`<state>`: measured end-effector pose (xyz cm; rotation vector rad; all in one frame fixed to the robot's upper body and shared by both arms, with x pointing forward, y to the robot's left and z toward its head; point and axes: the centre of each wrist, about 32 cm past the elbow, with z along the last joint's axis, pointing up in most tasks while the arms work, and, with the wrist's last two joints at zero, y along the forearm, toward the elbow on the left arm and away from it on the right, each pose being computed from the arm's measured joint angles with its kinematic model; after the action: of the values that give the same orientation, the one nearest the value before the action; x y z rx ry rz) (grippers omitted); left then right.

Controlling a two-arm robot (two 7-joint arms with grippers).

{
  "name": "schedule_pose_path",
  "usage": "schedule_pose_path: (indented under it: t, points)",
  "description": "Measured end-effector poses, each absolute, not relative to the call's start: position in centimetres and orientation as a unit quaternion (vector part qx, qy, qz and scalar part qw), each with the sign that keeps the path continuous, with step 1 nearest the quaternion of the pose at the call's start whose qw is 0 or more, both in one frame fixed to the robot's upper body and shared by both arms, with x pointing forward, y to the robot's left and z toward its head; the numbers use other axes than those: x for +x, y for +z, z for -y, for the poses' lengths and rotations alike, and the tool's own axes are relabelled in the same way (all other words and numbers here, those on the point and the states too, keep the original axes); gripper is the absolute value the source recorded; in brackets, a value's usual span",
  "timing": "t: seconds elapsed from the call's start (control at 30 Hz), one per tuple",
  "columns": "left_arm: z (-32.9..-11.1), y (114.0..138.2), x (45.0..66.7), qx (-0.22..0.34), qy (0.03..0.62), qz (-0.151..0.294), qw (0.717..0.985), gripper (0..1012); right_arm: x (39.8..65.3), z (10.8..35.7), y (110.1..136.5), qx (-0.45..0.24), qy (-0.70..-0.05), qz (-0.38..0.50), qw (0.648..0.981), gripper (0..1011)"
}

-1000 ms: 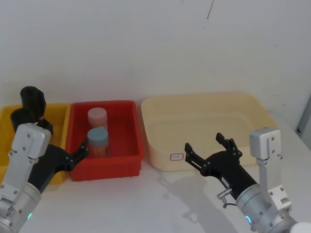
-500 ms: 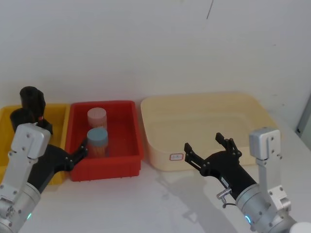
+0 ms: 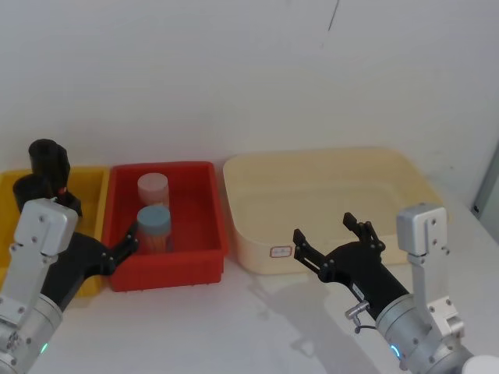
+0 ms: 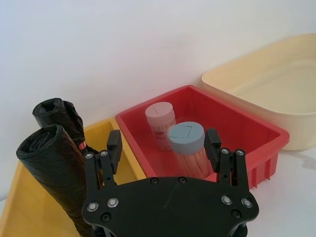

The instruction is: Pick up the garbage bag with the one hand and transfer it to the other hand.

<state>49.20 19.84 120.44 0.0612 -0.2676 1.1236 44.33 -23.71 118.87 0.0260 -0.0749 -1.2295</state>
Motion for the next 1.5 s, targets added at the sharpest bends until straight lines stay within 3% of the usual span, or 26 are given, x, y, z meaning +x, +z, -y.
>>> schedule_pose_path:
  t: [0.47,0.73,1.2,1.5]
  points:
    - [-19.8,120.3,49.0,0.031,0.531,0.123,0.838,1001,44.3,23.7,118.9,0.012,-0.577,0.035,0.816,1000]
    - [-20.2,120.1,47.6,0.033,0.534,0.106,0.838,1001,44.3,23.7,118.9,0.012,-0.577,0.035,0.816,1000]
    - [-23.3,120.2,44.8,0.017,0.561,0.07,0.825,1001,44.3,23.7,118.9,0.012,-0.577,0.035,0.816,1000]
    - [-25.3,121.2,45.2,0.009,0.577,0.058,0.815,1001,44.3,23.7,118.9,0.012,-0.577,0.035,0.816,1000]
